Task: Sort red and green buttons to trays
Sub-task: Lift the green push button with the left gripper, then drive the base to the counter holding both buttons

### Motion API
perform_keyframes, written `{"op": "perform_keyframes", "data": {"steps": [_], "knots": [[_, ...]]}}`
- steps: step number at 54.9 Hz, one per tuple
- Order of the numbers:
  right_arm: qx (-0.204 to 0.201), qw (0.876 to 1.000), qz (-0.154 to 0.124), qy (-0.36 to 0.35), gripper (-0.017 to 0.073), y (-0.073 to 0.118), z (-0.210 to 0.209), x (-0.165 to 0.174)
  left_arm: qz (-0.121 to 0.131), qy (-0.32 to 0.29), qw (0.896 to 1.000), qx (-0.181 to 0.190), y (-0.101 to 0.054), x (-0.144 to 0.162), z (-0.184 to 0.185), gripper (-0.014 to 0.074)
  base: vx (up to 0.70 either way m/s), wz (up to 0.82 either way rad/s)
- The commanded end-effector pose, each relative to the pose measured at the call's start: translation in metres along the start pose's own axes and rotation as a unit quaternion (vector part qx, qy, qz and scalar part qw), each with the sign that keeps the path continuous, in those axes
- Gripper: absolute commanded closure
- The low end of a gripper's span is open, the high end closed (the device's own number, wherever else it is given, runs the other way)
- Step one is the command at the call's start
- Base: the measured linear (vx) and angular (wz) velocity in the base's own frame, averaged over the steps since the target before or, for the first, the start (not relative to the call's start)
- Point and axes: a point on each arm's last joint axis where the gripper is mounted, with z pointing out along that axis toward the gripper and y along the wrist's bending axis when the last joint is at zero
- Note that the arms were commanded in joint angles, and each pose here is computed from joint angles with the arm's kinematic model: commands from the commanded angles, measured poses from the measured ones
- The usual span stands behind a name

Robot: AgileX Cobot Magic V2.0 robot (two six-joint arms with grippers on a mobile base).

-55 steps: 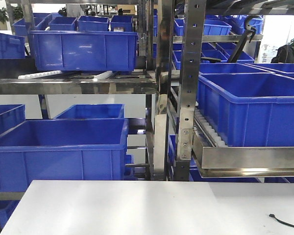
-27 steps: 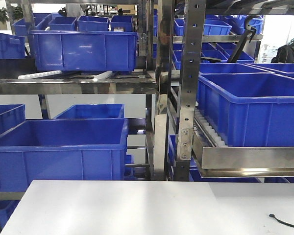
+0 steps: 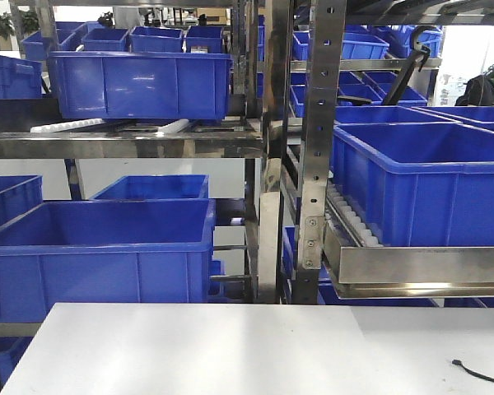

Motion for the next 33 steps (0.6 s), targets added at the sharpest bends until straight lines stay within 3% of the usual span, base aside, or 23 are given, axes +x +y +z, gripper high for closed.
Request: {"op": "perform_keyframes", "data": {"steps": [1, 33], "knots": [[-0.016, 0.999, -0.009, -0.043, 0.0568, 0.0016, -0.0003, -0.0149, 0.001, -0.032, 0.999, 0.023, -0.0046, -0.0128, -0.0025, 0.0592, 0.00, 0.00], [-0.016, 0.999, -0.009, -0.042, 0.0568, 0.0015, -0.0003, -0.0147, 0.001, -0.032, 0.999, 0.022, -0.0045, -0.0127, -0.0025, 0.0592, -0.01, 0.10]]}}
